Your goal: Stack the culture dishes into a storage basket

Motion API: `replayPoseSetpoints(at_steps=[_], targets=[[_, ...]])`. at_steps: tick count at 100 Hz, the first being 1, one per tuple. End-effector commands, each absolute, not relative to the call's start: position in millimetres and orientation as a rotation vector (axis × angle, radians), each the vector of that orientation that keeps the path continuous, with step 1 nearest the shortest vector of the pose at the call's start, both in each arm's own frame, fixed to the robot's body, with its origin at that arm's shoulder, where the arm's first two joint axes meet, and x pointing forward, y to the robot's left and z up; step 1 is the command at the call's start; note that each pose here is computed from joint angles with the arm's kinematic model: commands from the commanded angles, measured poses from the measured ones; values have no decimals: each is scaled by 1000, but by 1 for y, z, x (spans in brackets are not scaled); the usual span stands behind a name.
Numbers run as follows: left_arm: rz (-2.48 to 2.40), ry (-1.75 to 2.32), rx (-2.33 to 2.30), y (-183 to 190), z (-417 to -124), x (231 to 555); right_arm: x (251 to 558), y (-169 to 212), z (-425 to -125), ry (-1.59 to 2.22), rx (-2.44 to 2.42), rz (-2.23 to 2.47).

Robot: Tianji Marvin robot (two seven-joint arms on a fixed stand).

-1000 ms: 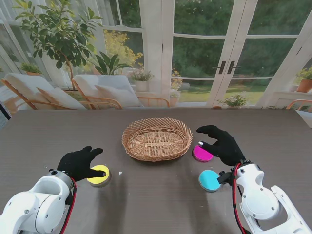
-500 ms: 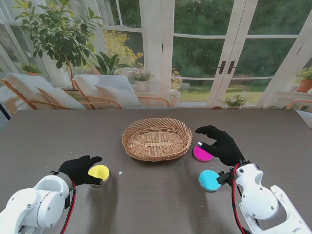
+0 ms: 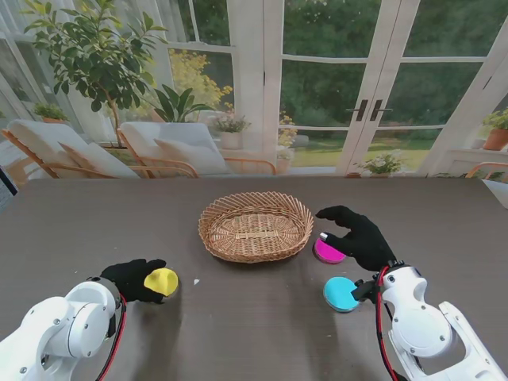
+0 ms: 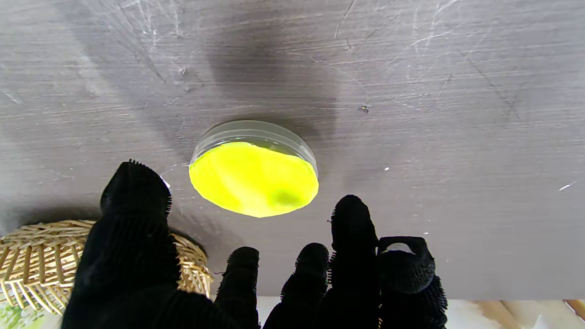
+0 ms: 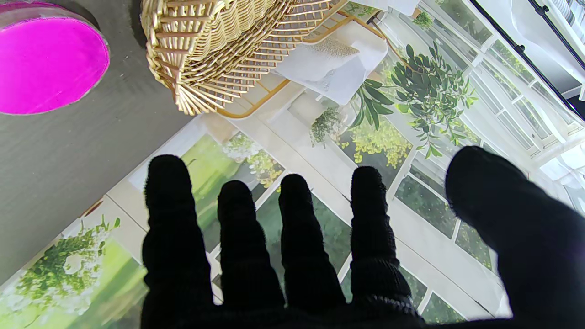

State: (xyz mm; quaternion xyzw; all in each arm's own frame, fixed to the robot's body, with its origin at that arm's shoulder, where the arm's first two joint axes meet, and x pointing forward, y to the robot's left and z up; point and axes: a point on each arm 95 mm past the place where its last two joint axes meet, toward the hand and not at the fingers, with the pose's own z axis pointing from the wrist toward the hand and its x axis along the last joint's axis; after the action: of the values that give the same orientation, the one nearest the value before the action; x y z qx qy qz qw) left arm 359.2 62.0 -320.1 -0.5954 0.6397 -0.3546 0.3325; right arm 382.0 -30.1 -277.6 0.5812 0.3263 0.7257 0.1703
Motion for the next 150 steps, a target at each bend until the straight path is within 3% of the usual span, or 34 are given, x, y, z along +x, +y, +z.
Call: replayPoseSetpoints(at_steps=[1, 150], targets=[[-905, 1682, -1587, 64, -324, 360, 381, -27, -280, 949, 1664, 2061], [-811, 1792, -1654, 66, -354, 400, 382, -28, -283, 969, 1675, 2046]])
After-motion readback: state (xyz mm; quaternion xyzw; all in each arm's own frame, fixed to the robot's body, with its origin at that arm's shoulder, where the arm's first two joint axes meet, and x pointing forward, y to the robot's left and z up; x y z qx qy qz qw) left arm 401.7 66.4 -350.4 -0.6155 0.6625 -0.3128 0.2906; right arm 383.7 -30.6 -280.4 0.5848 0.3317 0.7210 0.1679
